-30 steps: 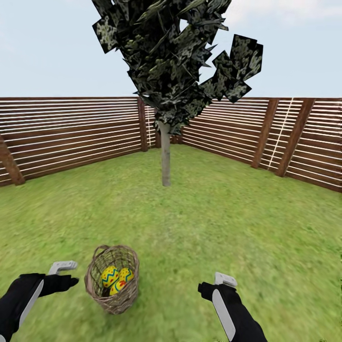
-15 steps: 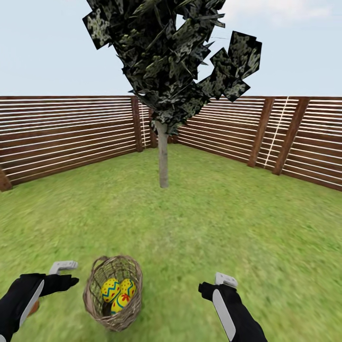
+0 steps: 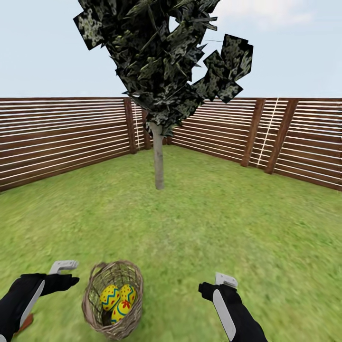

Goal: Take the three Easter eggs out of the wicker basket on the lawn in the garden, then place them on the lawn next to a single tree (choose any tree) so that all three eggs are next to the same tree and none are left in the basket.

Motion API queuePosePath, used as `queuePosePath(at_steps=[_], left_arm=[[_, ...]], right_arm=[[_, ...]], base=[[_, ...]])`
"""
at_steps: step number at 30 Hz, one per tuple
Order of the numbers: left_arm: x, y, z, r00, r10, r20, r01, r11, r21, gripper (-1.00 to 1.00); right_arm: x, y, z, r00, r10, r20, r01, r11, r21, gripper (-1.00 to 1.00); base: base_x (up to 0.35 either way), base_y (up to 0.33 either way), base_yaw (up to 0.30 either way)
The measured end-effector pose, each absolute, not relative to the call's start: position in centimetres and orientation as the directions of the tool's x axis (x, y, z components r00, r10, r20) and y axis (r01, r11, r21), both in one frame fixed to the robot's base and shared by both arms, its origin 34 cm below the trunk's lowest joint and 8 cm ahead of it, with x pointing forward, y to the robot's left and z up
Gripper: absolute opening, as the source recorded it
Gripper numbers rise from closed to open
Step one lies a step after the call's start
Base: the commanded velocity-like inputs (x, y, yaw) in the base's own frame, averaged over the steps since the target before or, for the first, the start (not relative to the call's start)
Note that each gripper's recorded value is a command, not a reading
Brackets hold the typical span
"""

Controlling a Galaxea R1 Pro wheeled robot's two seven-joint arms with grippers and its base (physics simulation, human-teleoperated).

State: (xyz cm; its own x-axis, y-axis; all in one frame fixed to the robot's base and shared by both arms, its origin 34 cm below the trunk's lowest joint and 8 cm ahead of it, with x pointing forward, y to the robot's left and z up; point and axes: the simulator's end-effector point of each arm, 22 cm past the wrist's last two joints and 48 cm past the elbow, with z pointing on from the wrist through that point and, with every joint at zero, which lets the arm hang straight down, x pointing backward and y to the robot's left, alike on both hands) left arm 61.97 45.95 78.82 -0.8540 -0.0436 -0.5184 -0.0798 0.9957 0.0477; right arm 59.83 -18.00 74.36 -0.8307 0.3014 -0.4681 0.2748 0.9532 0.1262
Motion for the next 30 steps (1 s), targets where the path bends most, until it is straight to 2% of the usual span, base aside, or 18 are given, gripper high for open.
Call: queuePosePath(at_steps=[7, 14, 20, 30], left_arm=[[62.1, 46.0, 79.2, -0.85, -0.043, -0.525, -0.08, 0.996, 0.049, 1.0], [62.3, 46.0, 79.6, -0.843, -0.039, -0.536, -0.078, 0.996, 0.05, 1.0], [62.4, 46.0, 79.7, -0.842, -0.036, -0.538, -0.076, 0.996, 0.052, 1.0], [62.7, 45.9, 79.9, -0.832, -0.027, -0.554, -0.069, 0.996, 0.056, 1.0]], right_arm=[[60.0, -18.0, 74.7, -0.827, 0.301, -0.474, 0.274, 0.953, 0.128, 1.0], [60.1, -18.0, 75.0, -0.823, 0.301, -0.481, 0.273, 0.953, 0.13, 1.0], [60.1, -18.0, 75.1, -0.824, 0.299, -0.482, 0.271, 0.954, 0.13, 1.0], [60.1, -17.9, 75.1, -0.824, 0.297, -0.482, 0.269, 0.955, 0.129, 1.0]], base=[[-0.001, 0.056, -0.219], [0.0, 0.249, -0.191], [0.0, 0.266, -0.031], [0.0, 0.097, -0.002]])
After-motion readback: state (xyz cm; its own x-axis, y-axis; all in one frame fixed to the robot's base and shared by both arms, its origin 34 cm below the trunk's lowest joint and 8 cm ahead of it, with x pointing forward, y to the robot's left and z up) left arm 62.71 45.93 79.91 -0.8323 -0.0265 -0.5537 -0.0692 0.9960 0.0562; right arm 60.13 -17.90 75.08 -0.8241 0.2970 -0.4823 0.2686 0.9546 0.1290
